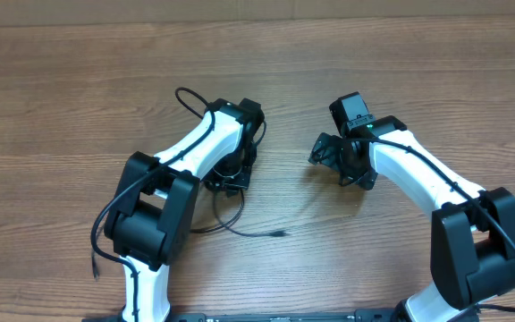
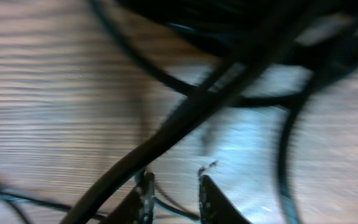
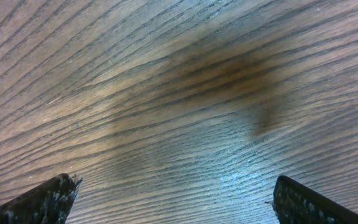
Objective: Untangle cables
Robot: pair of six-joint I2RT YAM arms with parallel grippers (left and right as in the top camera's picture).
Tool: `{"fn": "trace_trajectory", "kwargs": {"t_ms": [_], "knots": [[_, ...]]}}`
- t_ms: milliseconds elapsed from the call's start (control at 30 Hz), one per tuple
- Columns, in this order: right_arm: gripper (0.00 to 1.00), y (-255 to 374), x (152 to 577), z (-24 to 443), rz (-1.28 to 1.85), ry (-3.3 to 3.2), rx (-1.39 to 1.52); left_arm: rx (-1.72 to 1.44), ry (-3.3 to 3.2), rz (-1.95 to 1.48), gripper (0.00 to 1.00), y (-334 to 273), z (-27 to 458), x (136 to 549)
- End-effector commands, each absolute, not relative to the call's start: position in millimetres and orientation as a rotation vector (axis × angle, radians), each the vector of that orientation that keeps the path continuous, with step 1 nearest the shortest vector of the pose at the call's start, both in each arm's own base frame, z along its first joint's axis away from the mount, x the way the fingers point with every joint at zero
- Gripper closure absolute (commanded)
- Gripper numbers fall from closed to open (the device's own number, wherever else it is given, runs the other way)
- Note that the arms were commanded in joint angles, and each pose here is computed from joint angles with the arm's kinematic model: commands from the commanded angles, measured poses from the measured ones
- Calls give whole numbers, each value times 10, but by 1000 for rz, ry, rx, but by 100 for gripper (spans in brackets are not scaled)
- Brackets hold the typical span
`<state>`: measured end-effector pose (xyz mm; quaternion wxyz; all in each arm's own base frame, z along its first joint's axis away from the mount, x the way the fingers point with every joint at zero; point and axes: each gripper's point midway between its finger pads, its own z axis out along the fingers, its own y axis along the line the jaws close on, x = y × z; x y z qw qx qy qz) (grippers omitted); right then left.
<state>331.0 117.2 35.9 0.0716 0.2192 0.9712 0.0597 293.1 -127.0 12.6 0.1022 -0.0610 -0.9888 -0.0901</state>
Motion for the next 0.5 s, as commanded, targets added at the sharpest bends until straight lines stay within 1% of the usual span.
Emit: {"fn": "trace_trajectory", "kwargs": {"t_ms": [0,67,200,333,433,467], "knots": [[0,1157,3365,473,189,2879,660,-121,-2966,-447,72,-981,211,3095],[0,1157,3365,473,189,2879,660,-101,-2964,-474,72,-908,290,3139],[0,1157,3365,473,189,2879,660,-61,-2968,-535,69,-767,594,3276],[0,1157,3365,473,189,2879,660,-31,-2997,-517,57,-766,933,3404],[0,1157,3365,473,189,2879,660,-17,-3052,-477,54,-833,1182,3525],[0,1157,3365,473,189,2879,660,-11,-3073,-450,51,-870,1252,3564]]}}
